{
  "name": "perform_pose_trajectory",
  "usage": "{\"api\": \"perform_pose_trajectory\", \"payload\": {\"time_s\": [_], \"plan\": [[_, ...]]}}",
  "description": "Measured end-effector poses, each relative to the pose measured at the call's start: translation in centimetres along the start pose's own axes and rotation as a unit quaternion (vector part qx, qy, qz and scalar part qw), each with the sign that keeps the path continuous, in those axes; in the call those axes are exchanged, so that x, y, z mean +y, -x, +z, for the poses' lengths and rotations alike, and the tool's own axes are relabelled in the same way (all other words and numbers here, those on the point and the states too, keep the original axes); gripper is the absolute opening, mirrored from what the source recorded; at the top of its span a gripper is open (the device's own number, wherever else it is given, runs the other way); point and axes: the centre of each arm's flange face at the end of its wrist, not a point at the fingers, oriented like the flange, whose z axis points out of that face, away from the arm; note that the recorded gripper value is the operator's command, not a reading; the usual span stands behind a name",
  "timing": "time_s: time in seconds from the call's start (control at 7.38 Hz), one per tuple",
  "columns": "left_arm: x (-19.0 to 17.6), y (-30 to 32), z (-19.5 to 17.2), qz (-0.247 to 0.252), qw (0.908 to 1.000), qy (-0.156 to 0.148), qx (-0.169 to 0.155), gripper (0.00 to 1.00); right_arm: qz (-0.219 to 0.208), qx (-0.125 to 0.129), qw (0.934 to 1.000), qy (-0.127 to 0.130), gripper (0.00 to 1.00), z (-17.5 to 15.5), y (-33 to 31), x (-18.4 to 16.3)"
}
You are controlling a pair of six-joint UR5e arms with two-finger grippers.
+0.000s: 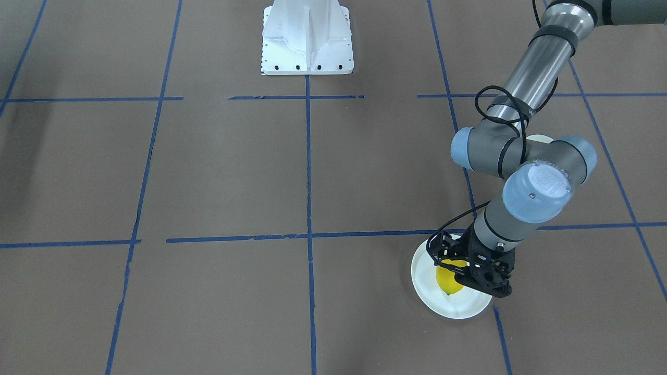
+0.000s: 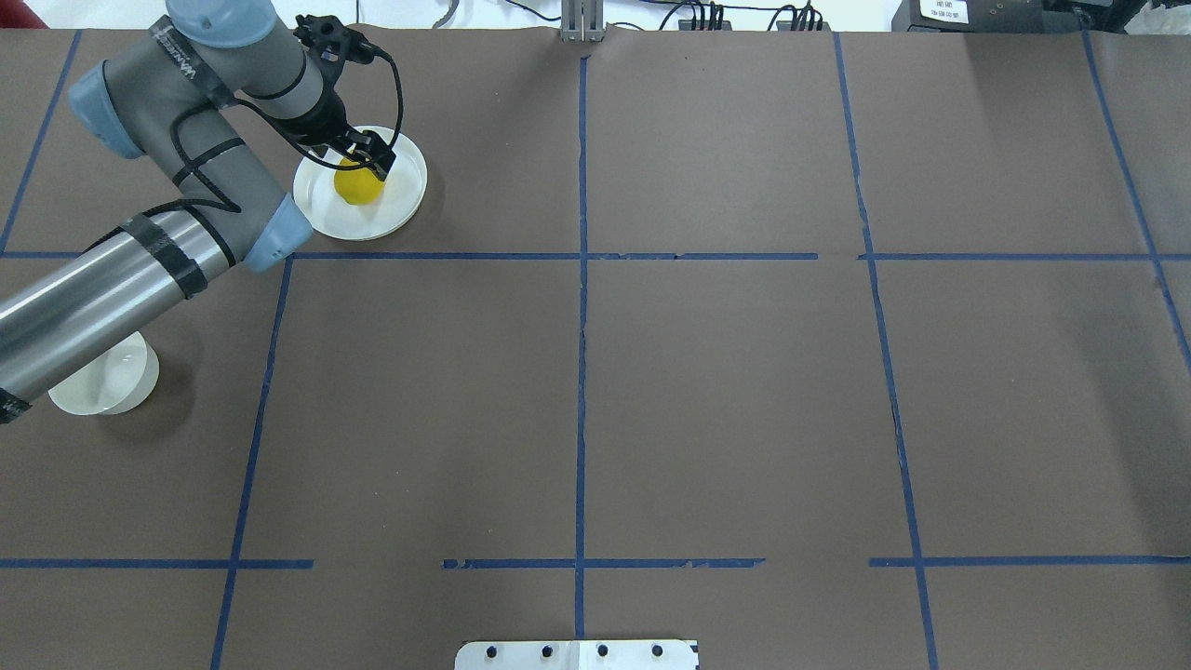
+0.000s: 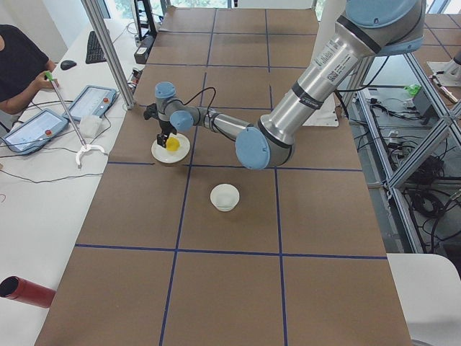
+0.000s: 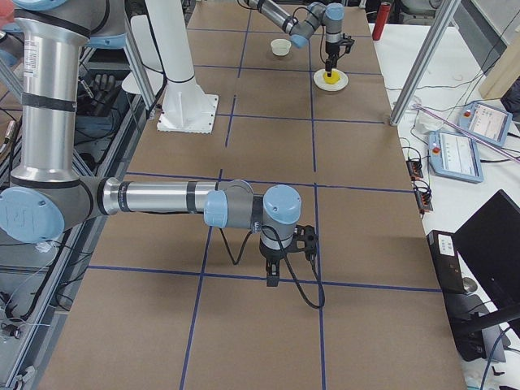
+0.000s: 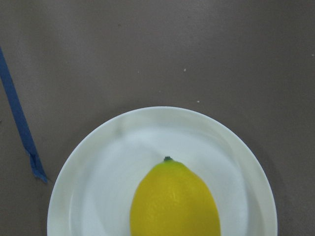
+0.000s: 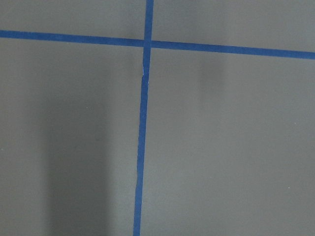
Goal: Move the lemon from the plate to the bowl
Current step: 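Lower the left gripper and close it around the lemon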
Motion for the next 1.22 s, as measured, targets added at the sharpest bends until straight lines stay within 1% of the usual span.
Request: {"api": "perform_pose_trajectory", "payload": {"time_s": [0.27, 0.41, 0.54, 0.68, 0.81, 0.95, 1.08, 1.22], "plan": [[0.0, -0.7, 1.8, 0.001, 0.9999, 0.007, -0.013, 0.99, 0.000, 0.000, 1.0000, 0.000, 1.00, 0.0, 0.0, 0.0], [0.4, -0.9, 2.5, 0.002, 0.9998, 0.012, -0.015, 0.86, 0.000, 0.000, 1.0000, 0.000, 1.00, 0.0, 0.0, 0.0], [0.7, -1.1, 3.0, 0.003, 0.9998, 0.016, -0.015, 0.61, 0.000, 0.000, 1.0000, 0.000, 1.00, 0.0, 0.0, 0.0], [0.8, -1.3, 3.3, 0.004, 0.9997, 0.018, -0.015, 0.28, 0.000, 0.000, 1.0000, 0.000, 1.00, 0.0, 0.0, 0.0], [0.8, -1.4, 3.2, 0.004, 0.9997, 0.017, -0.014, 0.11, 0.000, 0.000, 1.0000, 0.000, 1.00, 0.0, 0.0, 0.0], [0.4, -1.2, 2.1, 0.004, 0.9999, 0.009, -0.012, 0.09, 0.000, 0.000, 1.0000, 0.000, 1.00, 0.0, 0.0, 0.0], [0.4, -0.5, -0.4, 0.003, 0.9999, -0.007, -0.006, 0.09, 0.000, 0.000, 1.0000, 0.000, 1.00, 0.0, 0.0, 0.0], [2.6, 0.8, -3.2, 0.005, 0.9997, -0.024, 0.002, 0.09, 0.000, 0.000, 1.0000, 0.000, 1.00, 0.0, 0.0, 0.0]]}}
